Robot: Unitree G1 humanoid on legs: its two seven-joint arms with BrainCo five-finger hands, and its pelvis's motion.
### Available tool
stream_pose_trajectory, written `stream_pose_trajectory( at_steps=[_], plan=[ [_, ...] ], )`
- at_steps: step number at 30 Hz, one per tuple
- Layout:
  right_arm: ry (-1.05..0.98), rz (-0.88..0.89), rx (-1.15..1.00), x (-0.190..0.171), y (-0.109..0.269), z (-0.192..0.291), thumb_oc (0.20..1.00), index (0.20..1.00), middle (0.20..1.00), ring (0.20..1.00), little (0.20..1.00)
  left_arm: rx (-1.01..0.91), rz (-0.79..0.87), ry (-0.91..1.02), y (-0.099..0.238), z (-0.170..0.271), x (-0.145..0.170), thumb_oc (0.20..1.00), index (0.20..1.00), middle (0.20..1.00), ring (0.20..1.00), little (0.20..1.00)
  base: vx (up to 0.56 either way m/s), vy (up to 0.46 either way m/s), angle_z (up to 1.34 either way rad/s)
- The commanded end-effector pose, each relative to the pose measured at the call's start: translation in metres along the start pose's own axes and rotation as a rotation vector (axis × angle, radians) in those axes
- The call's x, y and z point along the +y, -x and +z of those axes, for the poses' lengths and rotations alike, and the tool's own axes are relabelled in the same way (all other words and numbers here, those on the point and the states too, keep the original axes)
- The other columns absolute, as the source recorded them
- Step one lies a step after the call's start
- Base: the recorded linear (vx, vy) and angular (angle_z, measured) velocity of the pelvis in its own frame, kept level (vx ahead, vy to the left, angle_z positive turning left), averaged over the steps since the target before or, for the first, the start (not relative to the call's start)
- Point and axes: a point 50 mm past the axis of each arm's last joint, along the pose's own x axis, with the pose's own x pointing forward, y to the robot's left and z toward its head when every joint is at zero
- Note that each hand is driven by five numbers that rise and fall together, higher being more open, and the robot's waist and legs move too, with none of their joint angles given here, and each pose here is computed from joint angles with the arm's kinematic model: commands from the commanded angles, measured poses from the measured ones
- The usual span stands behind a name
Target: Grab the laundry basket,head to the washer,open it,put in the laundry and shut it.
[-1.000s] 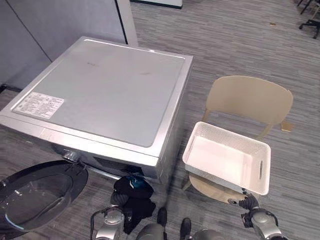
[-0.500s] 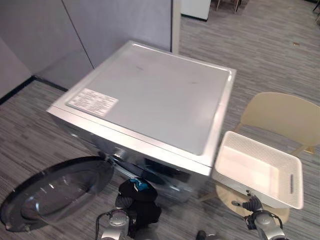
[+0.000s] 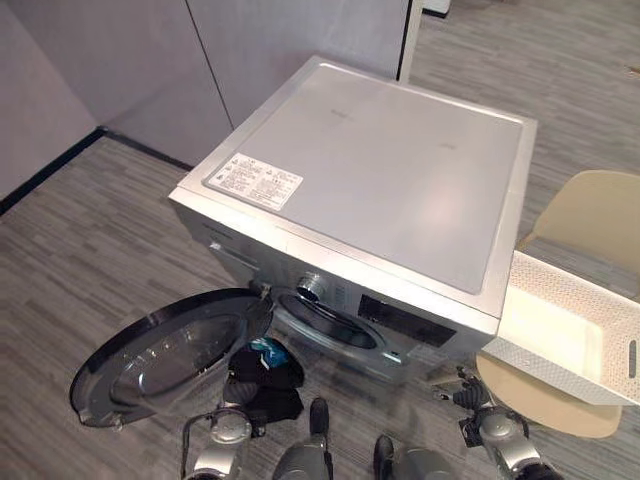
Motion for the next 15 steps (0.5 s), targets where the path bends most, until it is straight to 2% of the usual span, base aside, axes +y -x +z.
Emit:
stream_pose_trajectory(
  at_steps=[1,5,9,12,15],
  plan=[
    [0.052,-0.064,-0.065,-0.018,-0.004,0.015,1.0,1.0,1.0,1.0,1.0,-0.146,-0.017,0.027,-0.009,0.039,-0.003,0.2,0.2,0.2,0.2,0.2,-0.07,0.001,0.64],
    [0.086,-0.074,-0.045,-0.02,-0.004,0.01,1.0,1.0,1.0,1.0,1.0,-0.158,-0.048,-0.002,-0.007,0.041,-0.01,0.2,0.2,0.2,0.2,0.2,-0.06,0.017,0.51],
    [0.075,-0.105,-0.118,-0.028,-0.013,0.041,1.0,1.0,1.0,1.0,1.0,-0.32,-0.077,-0.041,-0.009,0.085,-0.01,0.2,0.2,0.2,0.2,0.2,-0.35,0.175,0.43],
    [0.044,-0.123,-0.205,-0.023,-0.015,0.069,1.0,1.0,1.0,1.0,1.0,-0.534,-0.006,-0.034,-0.01,0.149,-0.004,0.2,0.2,0.2,0.2,0.2,-0.27,0.129,-0.05],
    [-0.076,-0.166,-0.31,-0.028,-0.012,0.096,1.0,1.0,1.0,1.0,1.0,-0.778,0.092,-0.019,0.003,0.225,0.01,0.2,0.2,0.2,0.2,0.2,-0.21,0.015,-0.94]
  ],
)
